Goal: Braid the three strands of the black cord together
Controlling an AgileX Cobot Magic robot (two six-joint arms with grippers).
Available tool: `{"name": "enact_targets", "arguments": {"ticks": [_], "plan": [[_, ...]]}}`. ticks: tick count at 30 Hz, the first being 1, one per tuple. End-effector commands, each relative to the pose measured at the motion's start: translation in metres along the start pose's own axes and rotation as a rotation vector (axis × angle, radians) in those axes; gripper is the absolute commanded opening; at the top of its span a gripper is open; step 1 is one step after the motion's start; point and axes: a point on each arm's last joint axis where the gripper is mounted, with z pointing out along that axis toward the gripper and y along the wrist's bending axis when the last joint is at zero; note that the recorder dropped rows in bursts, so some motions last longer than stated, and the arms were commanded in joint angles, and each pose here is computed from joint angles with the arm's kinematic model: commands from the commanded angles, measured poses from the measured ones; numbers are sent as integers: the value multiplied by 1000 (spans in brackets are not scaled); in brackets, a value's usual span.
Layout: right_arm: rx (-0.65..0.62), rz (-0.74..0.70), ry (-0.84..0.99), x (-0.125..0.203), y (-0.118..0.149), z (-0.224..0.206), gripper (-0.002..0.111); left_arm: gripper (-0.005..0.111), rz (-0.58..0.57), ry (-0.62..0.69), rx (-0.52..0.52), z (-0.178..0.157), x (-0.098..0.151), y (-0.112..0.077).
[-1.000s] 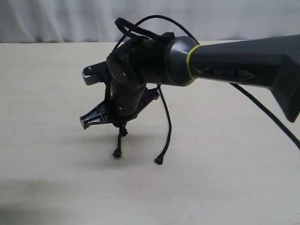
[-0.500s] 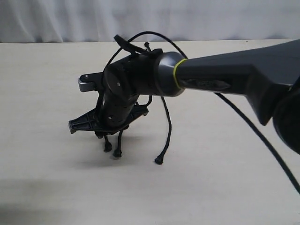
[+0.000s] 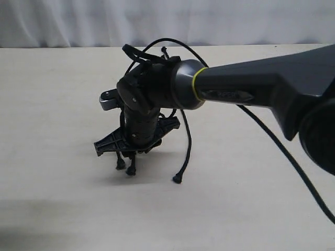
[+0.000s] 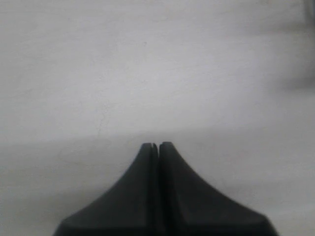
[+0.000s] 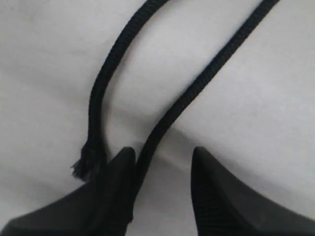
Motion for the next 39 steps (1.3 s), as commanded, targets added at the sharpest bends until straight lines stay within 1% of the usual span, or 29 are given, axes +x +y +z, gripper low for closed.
{"name": "enact_targets", "arguments": {"ticks": [1, 3, 5, 6, 7, 9, 10, 12, 15, 22, 24, 29, 32, 36, 37, 39], "plan": [[-7, 25, -29, -2, 2, 9, 37, 0, -2, -24, 13, -2, -3, -2], [12, 21, 1, 1, 0, 17, 36, 0, -4, -26, 14, -2, -3, -2], [50, 4, 35, 5, -3, 23, 24, 0, -6, -29, 23, -2, -3, -3], [74, -15, 35, 4, -5, 20, 11, 0, 0, -31, 30, -2, -3, -4], [80, -25, 32, 4, -6, 12, 4, 0, 2, -31, 30, -2, -4, -4], [86, -83, 8, -1, -11, -11, 4, 0, 2, -31, 30, -2, -4, -4], [113, -102, -4, -4, -18, -22, 4, 0, 1, -31, 31, -2, -4, -4], [160, -127, 14, -9, -41, -39, 4, 0, -4, -31, 39, -2, -4, -5], [198, -54, 68, -15, -83, -38, 4, 0, 23, -36, 97, -2, -4, -10], [220, 58, 79, -25, -143, -38, 4, 0, 31, -40, 124, -3, -4, -13], [212, 83, 84, -26, -157, -37, 4, 0, 37, -44, 150, -3, -4, -15], [179, 203, 128, -24, -196, -26, 4, 0, 67, -61, 221, -4, -6, -21], [112, 262, 154, -21, -211, -20, 4, 0, 69, -68, 231, -5, -6, -22], [64, 256, 145, -23, -213, -15, 5, 0, 84, -90, 237, -5, -8, -26], [63, 257, 142, -23, -213, -14, 6, 0, 103, -97, 244, -5, -8, -29], [54, 258, 147, -23, -212, -12, 13, 0, 154, -119, 259, -6, -10, -38]]}}
